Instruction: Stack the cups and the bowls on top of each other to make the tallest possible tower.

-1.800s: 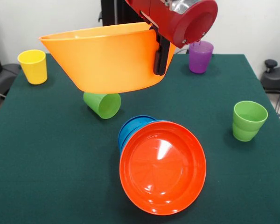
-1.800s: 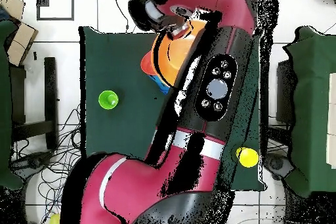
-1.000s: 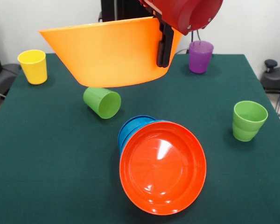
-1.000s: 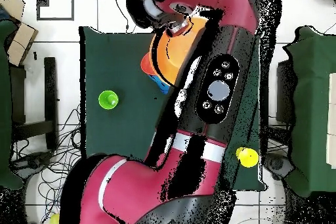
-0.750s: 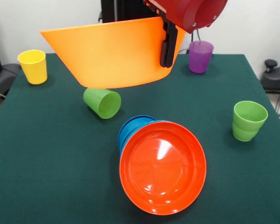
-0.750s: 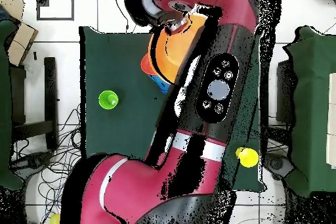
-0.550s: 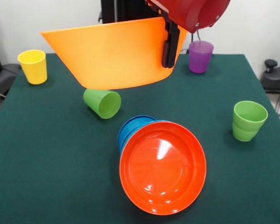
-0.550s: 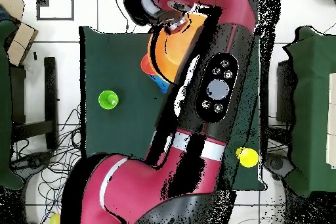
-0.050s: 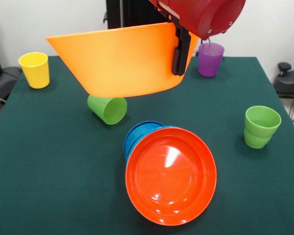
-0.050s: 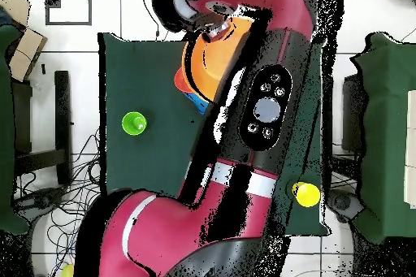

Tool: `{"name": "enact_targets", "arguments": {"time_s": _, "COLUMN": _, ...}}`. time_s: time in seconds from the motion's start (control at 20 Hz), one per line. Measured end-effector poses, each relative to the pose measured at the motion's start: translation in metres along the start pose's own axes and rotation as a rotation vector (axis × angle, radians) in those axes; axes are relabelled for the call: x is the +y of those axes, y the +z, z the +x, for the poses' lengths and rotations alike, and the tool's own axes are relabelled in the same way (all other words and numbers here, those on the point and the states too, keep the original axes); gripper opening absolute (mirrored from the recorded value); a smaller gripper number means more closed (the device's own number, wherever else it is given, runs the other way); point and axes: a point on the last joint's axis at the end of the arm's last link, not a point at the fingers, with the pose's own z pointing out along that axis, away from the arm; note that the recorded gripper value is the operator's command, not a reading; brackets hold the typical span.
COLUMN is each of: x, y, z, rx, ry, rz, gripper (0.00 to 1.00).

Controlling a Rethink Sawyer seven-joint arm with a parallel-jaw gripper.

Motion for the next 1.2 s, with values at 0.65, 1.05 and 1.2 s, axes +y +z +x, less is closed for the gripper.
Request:
{"name": "enact_targets", "arguments": {"time_s": 0.65, "x": 0.0, "y": 0.026, "z": -0.001, "rx": -0.019, "ry": 0.019, "rz": -0.01, "gripper": 0.0}}
{"name": "enact_targets", "arguments": {"time_s": 1.05, "x": -0.001, "y": 0.036, "z": -0.003, "rx": -0.021, "ry": 0.025, "rz": -0.009, "gripper": 0.0}}
{"name": "enact_targets", "arguments": {"time_s": 1.2, "x": 0.0, "y": 0.039, "z": -0.004, "rx": -0.026, "ry": 0.025, "rz": -0.011, "gripper": 0.0}}
